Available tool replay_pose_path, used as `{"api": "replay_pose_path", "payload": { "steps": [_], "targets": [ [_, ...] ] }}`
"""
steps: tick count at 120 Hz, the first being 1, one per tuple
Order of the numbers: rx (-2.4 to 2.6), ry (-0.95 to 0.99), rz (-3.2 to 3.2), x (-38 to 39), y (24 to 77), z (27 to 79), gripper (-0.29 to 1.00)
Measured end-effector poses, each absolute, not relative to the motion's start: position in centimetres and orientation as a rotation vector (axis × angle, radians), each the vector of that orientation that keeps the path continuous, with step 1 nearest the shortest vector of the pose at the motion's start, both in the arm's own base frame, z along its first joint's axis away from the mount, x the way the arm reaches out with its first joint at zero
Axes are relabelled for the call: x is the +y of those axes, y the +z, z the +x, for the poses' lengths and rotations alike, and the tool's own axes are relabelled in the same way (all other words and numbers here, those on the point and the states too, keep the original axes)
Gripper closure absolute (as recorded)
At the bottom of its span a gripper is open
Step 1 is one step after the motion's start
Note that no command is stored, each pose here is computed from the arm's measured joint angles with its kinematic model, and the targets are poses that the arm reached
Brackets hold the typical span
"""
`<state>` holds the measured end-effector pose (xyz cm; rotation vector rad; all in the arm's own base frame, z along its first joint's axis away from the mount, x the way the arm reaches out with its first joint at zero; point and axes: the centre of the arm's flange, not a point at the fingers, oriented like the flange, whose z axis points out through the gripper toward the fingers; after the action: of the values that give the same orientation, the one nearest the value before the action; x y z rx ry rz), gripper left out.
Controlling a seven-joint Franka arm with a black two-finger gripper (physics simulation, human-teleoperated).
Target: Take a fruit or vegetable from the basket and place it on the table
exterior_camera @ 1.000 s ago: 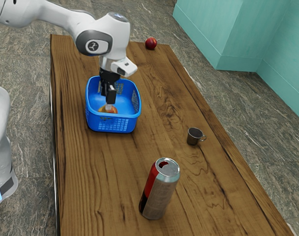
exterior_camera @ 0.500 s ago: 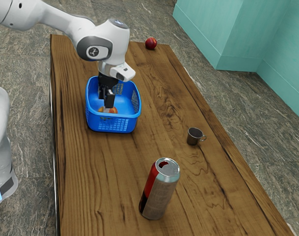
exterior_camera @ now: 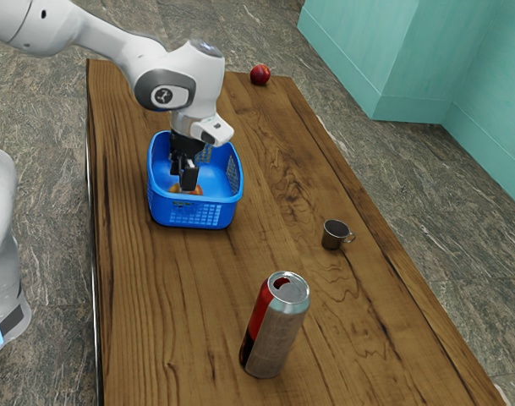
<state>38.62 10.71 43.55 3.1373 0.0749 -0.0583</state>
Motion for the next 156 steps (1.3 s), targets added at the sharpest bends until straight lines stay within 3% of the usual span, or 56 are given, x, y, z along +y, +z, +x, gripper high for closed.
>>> {"api": "replay_pose_path", "payload": {
  "steps": [55,79,102,156],
  "targets": [
    [0.073,-0.070,3.142,10.6,42.0,39.2,0.00],
    [0.088,-0.060,3.145,10.7,41.9,39.3,0.33],
    [0.103,-0.046,3.153,10.8,42.2,39.4,0.37],
    [0.079,0.122,3.189,10.2,52.1,42.0,0.37]
  ]
}}
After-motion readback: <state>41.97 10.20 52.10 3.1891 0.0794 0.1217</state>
